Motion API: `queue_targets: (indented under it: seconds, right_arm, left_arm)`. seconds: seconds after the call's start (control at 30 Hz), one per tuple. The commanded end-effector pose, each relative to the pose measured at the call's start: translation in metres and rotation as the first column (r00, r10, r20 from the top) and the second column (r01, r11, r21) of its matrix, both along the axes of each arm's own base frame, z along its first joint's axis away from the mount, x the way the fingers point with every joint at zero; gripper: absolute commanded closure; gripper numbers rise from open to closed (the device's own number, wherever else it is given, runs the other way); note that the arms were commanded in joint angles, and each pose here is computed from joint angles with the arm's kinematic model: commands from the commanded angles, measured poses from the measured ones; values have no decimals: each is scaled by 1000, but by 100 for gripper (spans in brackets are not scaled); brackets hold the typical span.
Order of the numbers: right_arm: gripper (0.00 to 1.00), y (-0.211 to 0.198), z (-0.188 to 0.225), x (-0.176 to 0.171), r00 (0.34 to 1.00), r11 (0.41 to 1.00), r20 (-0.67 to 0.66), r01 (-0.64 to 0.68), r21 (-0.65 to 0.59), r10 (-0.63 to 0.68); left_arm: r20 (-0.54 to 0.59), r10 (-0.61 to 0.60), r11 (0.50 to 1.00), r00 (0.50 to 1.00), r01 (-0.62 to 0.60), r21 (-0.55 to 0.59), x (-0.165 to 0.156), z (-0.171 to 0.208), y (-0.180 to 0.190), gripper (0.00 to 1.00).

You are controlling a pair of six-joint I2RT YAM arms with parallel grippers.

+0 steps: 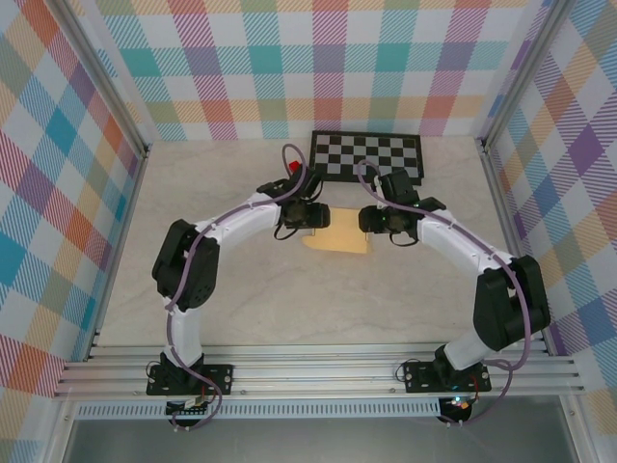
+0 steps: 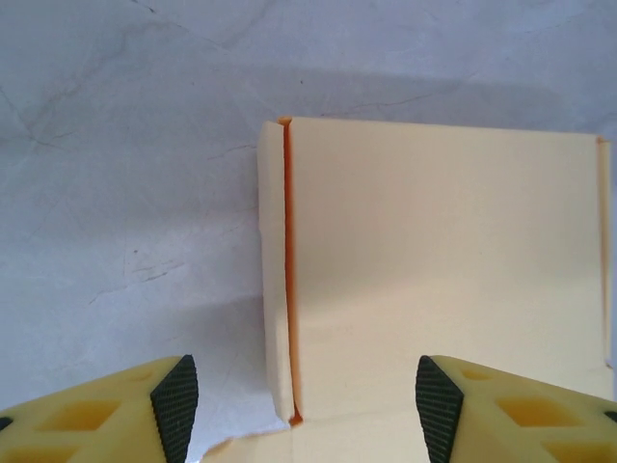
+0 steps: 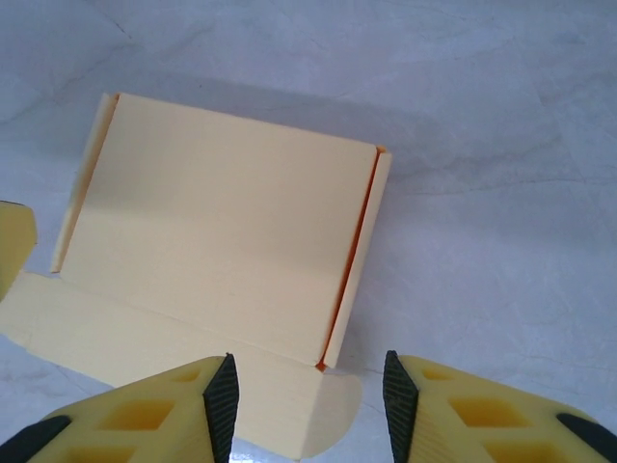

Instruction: Fold the paper box

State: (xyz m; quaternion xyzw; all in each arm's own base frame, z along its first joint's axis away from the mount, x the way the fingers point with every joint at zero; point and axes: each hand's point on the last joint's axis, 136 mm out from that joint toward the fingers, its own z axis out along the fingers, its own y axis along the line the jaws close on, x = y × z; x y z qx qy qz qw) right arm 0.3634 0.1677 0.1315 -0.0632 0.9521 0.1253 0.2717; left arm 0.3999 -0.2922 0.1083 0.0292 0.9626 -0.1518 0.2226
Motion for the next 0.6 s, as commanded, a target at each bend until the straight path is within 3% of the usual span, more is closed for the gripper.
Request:
queue_targets:
  seconds: [0.0,0.3,0.57]
  right_arm:
    - [53,-3,-13,-22,993,999,-112,41,30,-38]
    - [52,7,-47,-26,978,987,-198,90,136,-62]
    - [52,12,-64,-24,968,982,-246,99,159,-58]
  left_arm:
    - [-11,-8,999,1000,8,-47,-20,14,8,34]
    - [-87,-57,982,995,40,-187,-39,-18,-19,30]
    - [-123,-68,981,990,44,-186,-45,-28,-33,30]
